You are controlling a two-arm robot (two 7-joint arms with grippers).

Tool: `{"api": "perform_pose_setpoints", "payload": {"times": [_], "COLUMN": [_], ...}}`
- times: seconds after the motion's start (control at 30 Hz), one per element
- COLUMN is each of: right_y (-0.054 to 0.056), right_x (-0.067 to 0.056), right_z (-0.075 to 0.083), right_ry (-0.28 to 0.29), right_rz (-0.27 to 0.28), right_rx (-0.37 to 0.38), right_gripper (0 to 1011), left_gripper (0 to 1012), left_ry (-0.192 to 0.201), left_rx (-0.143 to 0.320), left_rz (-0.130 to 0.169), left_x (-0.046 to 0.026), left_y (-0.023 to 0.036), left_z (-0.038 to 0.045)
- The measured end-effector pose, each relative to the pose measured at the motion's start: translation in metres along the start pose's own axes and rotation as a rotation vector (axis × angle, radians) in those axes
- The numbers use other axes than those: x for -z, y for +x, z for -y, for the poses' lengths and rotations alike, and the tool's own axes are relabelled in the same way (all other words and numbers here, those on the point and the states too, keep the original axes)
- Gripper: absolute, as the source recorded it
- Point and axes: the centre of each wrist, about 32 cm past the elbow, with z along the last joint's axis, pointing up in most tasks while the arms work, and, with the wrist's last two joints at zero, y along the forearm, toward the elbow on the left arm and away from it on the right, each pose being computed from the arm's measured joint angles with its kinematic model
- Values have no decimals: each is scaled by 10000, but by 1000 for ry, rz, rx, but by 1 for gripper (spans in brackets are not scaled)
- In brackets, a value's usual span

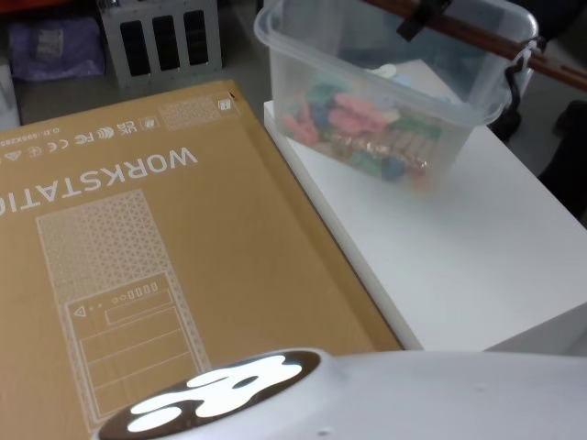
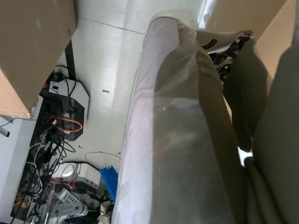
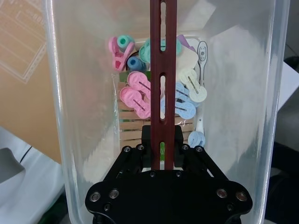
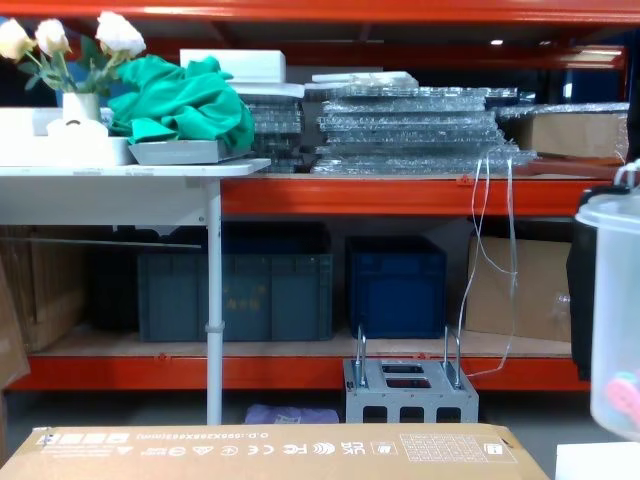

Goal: Use one hand to grasp the basket and place it at the designated location.

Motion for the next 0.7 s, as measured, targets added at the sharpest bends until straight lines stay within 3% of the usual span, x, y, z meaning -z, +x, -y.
{"api": "perform_pose_setpoints", "payload": {"times": [0.27,0.5,0.7], "right_y": [91,140,224], "right_x": [-174,-237,-332], "right_z": [-35,-50,-92], "right_ry": [40,67,110], "right_rz": [112,171,265], "right_rx": [-9,-9,-6], "right_gripper": [234,234,234], "left_gripper": [0,0,0], "left_ry": [0,0,0], "left_rx": [0,0,0], "left_rz": [0,0,0], "left_x": [0,0,0], "left_y": [0,0,0], "left_z": [0,0,0]}}
